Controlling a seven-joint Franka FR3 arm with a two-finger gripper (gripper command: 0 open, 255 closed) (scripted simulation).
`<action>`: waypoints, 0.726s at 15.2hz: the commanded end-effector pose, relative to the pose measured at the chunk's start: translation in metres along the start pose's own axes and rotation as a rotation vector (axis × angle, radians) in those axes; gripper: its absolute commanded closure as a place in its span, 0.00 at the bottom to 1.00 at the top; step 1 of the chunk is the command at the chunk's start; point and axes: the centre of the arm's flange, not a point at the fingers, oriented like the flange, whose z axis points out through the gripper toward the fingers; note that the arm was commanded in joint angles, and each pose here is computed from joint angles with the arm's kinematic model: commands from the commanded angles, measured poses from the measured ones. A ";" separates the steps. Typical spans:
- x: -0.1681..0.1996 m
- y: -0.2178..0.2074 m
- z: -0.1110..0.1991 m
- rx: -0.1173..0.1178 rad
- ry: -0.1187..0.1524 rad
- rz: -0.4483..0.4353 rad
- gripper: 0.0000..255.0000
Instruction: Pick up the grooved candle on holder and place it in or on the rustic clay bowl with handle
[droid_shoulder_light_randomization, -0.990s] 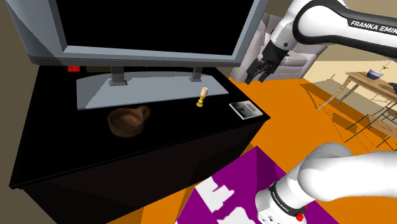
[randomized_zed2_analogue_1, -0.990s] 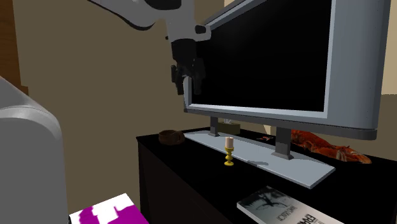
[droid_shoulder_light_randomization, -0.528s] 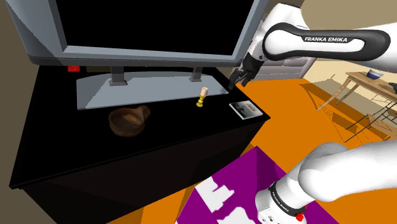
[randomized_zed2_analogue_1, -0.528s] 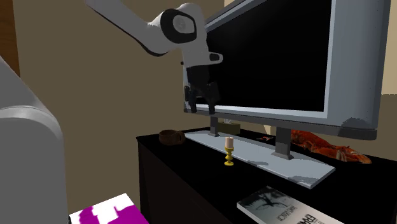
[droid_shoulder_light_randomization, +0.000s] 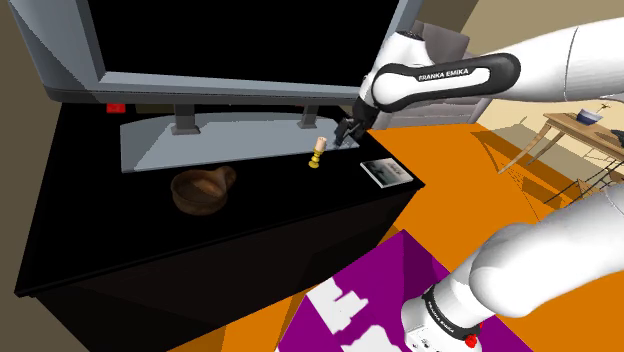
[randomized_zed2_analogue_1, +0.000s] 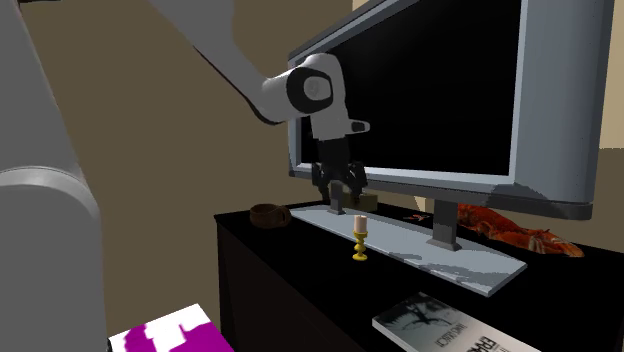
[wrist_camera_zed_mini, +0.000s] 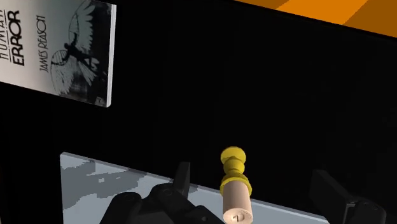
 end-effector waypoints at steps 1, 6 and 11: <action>0.019 -0.004 0.022 -0.003 0.009 -0.017 0.00; 0.058 -0.008 0.073 -0.010 0.026 -0.057 0.00; 0.059 -0.008 0.094 -0.010 0.026 -0.058 0.00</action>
